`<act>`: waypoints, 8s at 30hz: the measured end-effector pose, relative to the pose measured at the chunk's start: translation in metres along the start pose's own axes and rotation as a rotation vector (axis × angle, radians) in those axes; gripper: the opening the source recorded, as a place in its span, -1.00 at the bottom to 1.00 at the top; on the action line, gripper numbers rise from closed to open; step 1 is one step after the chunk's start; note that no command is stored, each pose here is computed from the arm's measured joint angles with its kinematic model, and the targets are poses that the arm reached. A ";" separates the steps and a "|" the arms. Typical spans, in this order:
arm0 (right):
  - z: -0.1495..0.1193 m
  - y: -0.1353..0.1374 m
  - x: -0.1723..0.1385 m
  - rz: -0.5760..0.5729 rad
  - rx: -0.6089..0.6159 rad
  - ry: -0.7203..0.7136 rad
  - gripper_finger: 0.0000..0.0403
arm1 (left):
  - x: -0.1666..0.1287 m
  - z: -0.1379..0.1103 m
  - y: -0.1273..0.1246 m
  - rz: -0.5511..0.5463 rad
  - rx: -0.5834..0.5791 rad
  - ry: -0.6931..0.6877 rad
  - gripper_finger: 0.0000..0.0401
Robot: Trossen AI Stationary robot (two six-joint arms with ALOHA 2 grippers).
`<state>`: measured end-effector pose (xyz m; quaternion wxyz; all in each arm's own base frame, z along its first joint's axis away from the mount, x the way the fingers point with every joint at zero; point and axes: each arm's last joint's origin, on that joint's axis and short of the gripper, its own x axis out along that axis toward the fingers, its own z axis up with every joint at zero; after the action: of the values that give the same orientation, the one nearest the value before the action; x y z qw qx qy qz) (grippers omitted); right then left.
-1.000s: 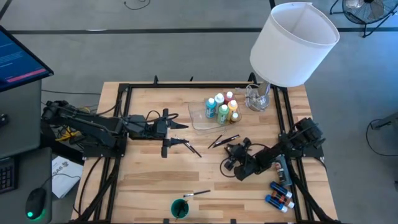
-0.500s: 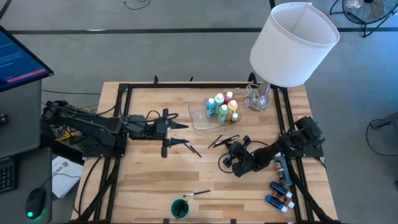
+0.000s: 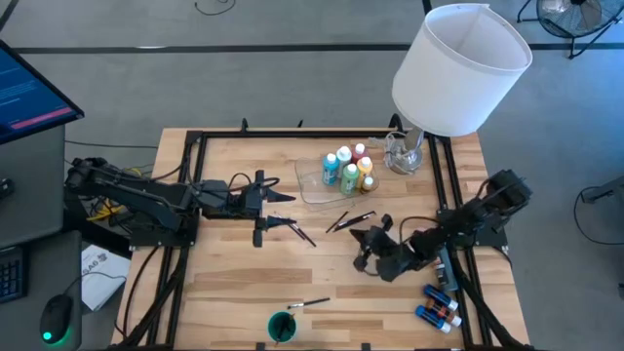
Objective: Pick & Place Paint Supplies
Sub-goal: Put the silver paintbrush into the green cup
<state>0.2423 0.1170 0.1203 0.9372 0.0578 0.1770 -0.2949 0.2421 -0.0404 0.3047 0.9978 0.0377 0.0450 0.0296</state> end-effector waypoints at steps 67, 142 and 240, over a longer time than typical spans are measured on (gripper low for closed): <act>0.130 0.179 0.018 1.207 -0.072 -1.159 -1.00 | -0.083 -0.163 -0.067 0.587 -0.411 -0.067 -0.19; 0.054 0.253 0.091 1.121 0.116 -1.055 -1.00 | -0.102 -0.190 -0.122 0.378 -0.466 -0.062 -0.19; 0.163 0.021 0.023 0.532 -0.374 0.019 -0.09 | -0.039 -0.062 0.023 -0.066 -0.128 -0.335 -0.19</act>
<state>0.3205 0.0876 0.2640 0.9741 -0.0684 0.2154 -0.0016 0.1966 -0.0152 0.2483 0.9921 -0.0230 -0.1228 -0.0071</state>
